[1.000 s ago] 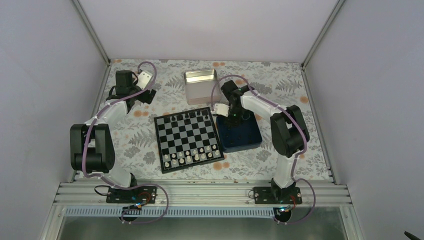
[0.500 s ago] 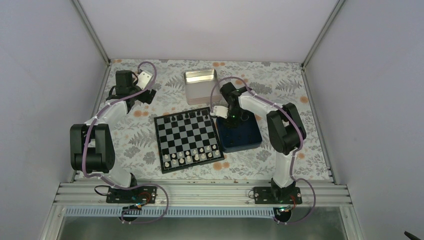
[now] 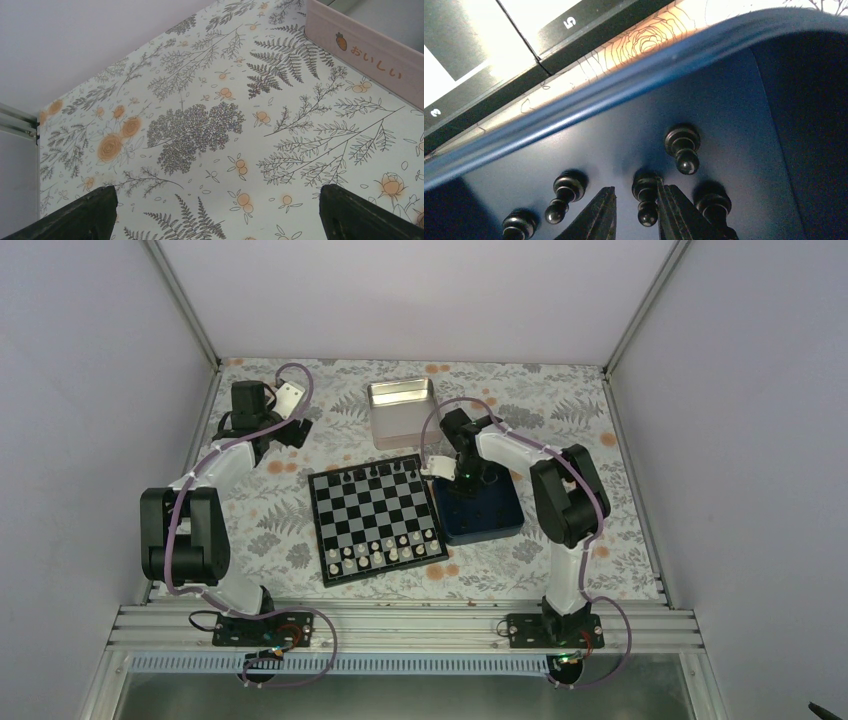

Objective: Set up the chess pieces on the board
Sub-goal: Pick up the chess piece from the storage box, then place the chess piece on the chessboard.

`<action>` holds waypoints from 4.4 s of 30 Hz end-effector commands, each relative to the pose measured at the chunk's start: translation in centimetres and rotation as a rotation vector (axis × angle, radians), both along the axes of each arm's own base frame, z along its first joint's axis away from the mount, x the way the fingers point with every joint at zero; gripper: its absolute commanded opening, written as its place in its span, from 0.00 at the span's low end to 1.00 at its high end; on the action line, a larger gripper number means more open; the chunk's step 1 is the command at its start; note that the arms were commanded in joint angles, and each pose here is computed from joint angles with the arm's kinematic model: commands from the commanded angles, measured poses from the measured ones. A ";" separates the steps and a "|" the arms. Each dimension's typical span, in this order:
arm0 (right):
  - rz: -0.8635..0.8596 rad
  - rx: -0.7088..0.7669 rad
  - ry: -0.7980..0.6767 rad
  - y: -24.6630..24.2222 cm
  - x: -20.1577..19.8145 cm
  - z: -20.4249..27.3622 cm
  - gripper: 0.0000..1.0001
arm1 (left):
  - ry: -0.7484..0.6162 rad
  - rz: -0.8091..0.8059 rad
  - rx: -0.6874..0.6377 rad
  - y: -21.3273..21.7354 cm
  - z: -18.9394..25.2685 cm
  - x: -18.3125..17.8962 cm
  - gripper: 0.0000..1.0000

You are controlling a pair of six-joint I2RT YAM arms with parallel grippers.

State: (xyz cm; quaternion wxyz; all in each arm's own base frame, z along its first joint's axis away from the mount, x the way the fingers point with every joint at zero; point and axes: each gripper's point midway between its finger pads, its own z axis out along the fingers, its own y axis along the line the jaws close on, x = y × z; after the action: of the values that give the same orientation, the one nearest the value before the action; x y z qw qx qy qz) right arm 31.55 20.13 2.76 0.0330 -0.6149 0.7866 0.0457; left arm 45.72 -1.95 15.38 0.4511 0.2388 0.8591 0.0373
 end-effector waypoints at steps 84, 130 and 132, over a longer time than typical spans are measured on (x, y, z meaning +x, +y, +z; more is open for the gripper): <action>0.294 0.010 -0.135 14.3 5.3 2.1 0.11 | -0.066 0.014 -0.033 1.1 2.1 -0.4 1.00; 0.281 0.119 -0.138 13.8 2.9 9.9 0.27 | -0.063 0.019 -0.040 1.5 2.1 -0.6 1.00; 0.274 0.144 -0.142 13.4 2.6 11.5 0.27 | -0.062 0.016 -0.039 1.4 2.2 -0.6 1.00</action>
State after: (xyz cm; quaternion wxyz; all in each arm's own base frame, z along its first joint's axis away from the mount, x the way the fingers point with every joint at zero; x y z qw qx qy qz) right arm 35.12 33.92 8.58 0.0848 -0.7243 0.6833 0.0366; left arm 45.03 -0.36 16.43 0.4644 0.2245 0.8558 0.0396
